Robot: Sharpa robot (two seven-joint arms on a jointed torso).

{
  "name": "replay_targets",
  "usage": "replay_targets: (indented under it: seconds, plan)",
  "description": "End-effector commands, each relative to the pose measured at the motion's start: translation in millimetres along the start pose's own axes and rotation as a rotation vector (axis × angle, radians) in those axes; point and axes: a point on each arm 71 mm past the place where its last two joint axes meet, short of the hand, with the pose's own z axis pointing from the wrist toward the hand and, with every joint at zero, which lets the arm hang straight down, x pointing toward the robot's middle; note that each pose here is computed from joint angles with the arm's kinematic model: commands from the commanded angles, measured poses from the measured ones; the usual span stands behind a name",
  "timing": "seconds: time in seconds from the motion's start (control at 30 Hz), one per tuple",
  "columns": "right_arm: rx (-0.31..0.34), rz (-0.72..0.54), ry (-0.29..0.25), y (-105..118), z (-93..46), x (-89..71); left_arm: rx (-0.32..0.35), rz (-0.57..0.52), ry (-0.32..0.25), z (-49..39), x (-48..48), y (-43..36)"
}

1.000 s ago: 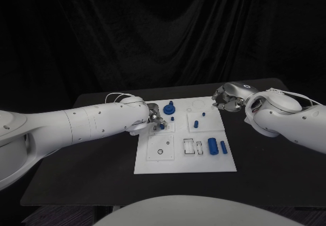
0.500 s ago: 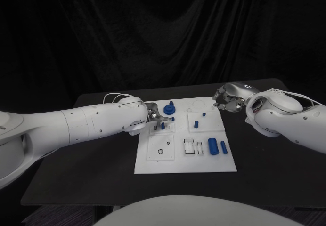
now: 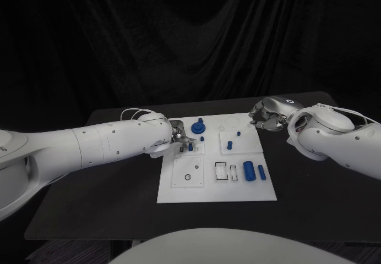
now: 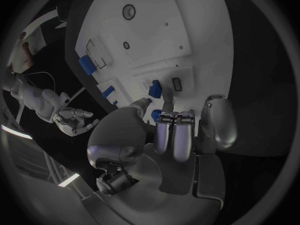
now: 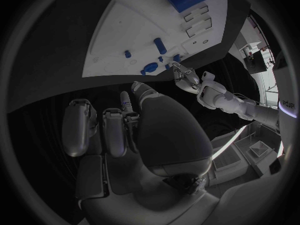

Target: Assemble the parts on the task board

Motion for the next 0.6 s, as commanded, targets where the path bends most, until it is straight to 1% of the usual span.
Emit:
replay_targets:
  seconds: [0.03, 0.37, 0.6]
  plan:
    - [0.017, -0.003, 0.006, -1.4, -0.6, 1.2, 0.007, 0.009, 0.022, 0.1, 2.4, -1.7]
    - [0.017, -0.003, 0.006, -1.2, -0.5, 1.2, 0.022, 0.014, 0.032, 0.4, 3.4, -4.0]
    - [0.018, -0.003, 0.008, -1.2, -0.4, 1.4, 0.037, 0.011, 0.026, 0.7, 2.8, -5.0]
